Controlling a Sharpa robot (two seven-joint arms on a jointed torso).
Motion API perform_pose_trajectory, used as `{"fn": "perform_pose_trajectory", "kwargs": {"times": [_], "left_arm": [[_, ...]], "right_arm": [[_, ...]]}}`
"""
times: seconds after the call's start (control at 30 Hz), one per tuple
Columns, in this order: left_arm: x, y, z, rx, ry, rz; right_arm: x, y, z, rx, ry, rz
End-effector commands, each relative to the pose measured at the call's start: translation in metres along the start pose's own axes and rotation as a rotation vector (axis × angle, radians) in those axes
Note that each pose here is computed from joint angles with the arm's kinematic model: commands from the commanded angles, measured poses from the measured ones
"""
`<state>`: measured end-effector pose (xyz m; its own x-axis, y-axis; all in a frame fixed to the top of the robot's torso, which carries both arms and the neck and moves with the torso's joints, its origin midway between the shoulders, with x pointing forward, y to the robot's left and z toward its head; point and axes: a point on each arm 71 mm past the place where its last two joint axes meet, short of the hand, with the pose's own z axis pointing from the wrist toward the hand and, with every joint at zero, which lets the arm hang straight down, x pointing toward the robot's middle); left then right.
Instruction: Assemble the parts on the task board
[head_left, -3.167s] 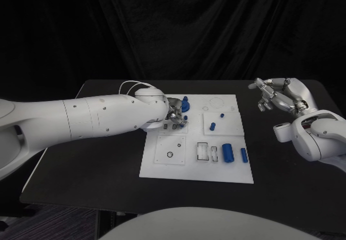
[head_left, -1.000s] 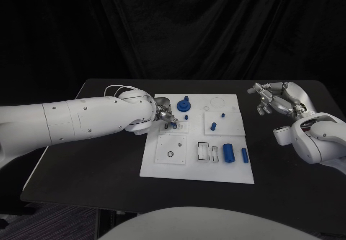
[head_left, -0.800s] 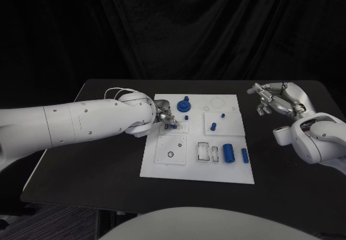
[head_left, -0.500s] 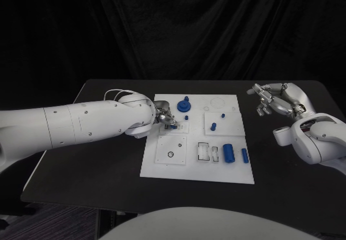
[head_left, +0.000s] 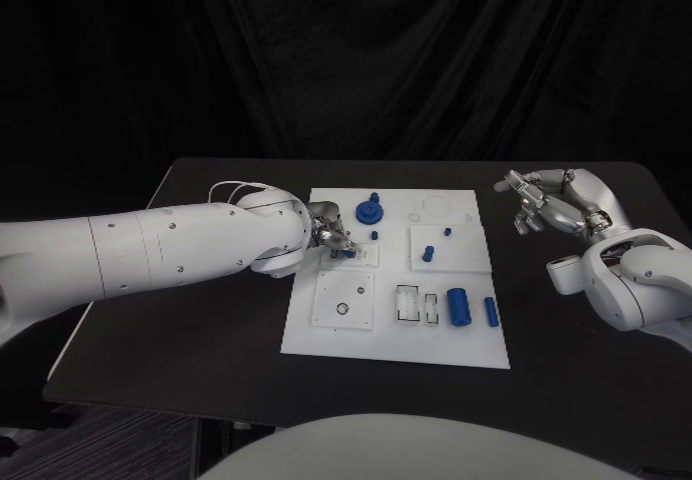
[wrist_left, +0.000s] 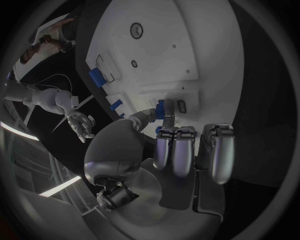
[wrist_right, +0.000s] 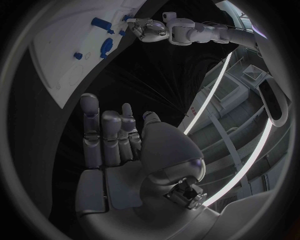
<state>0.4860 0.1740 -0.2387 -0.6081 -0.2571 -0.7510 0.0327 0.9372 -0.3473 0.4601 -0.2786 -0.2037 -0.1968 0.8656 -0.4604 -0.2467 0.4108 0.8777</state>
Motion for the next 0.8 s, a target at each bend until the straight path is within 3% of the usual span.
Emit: {"fn": "perform_pose_trajectory", "kwargs": {"times": [0.03, 0.53, 0.8], "left_arm": [[0.0014, -0.0016, 0.0008, 0.027, -0.020, -0.019], [0.0078, 0.0017, 0.0017, 0.025, -0.023, -0.032], [0.0112, 0.0038, 0.0017, 0.010, 0.002, -0.022]], "right_arm": [[0.0014, -0.0019, -0.0006, 0.015, 0.012, 0.002], [0.0013, -0.0027, -0.0010, 0.018, 0.014, 0.003], [0.0008, -0.0033, -0.0013, 0.022, 0.013, 0.002]]}}
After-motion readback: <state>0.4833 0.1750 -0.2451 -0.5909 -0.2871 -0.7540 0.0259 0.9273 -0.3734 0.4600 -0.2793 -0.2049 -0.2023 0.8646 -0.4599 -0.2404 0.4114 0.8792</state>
